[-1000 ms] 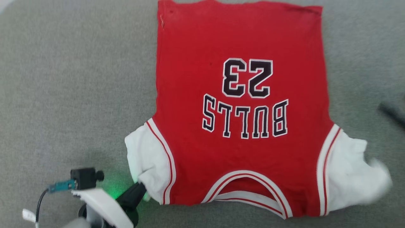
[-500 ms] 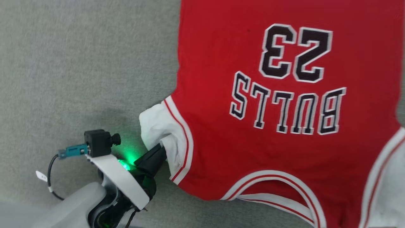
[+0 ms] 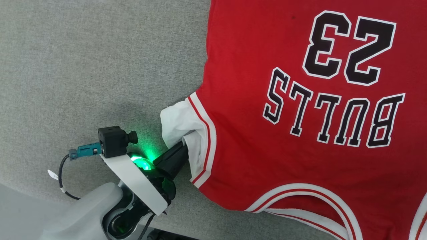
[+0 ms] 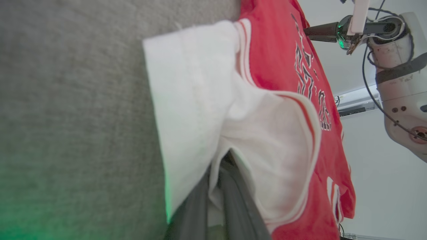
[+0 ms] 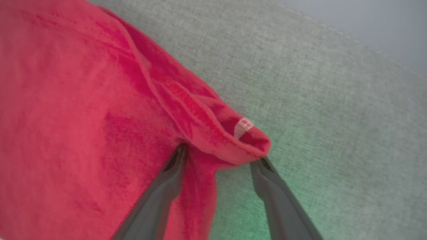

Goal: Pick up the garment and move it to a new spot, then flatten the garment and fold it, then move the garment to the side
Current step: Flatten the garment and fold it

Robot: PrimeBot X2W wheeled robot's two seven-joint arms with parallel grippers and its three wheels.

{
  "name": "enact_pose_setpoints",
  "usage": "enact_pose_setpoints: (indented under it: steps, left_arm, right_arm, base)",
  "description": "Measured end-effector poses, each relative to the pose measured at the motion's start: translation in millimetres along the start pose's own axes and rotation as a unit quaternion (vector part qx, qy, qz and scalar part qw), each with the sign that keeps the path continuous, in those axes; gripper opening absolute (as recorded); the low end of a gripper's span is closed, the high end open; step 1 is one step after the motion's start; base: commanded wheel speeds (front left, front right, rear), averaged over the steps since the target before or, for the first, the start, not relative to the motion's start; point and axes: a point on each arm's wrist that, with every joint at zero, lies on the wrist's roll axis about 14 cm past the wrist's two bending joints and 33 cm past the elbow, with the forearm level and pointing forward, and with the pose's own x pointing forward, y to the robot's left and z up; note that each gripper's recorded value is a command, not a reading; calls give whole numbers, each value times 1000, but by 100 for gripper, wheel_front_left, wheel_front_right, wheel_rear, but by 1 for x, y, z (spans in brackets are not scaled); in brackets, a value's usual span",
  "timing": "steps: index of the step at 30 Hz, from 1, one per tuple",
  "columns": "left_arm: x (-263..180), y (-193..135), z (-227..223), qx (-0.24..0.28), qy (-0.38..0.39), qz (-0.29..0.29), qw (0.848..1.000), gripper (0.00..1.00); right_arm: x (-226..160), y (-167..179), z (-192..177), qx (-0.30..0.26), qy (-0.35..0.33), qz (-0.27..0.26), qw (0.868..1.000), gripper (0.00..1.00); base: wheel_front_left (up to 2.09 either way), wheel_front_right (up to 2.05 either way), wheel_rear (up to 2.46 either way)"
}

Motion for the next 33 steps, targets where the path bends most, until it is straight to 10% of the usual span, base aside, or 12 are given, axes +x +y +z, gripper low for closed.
enact_pose_setpoints:
  steps: [1, 18, 33]
  left_arm:
    - [1, 0, 0, 0, 0, -1, 1000, 0]
    - [-22, -16, 16, 9, -41, -5, 999, 0]
    - [-65, -29, 24, 28, -75, -10, 997, 0]
  right_arm:
    - [0, 0, 0, 0, -1, 1, 1000, 0]
    - [-80, -6, -20, -36, -60, 5, 997, 0]
    - [-174, 1, -223, -34, 55, 47, 997, 0]
  base:
    - [0, 0, 0]
    - [0, 0, 0]
    - [0, 0, 0]
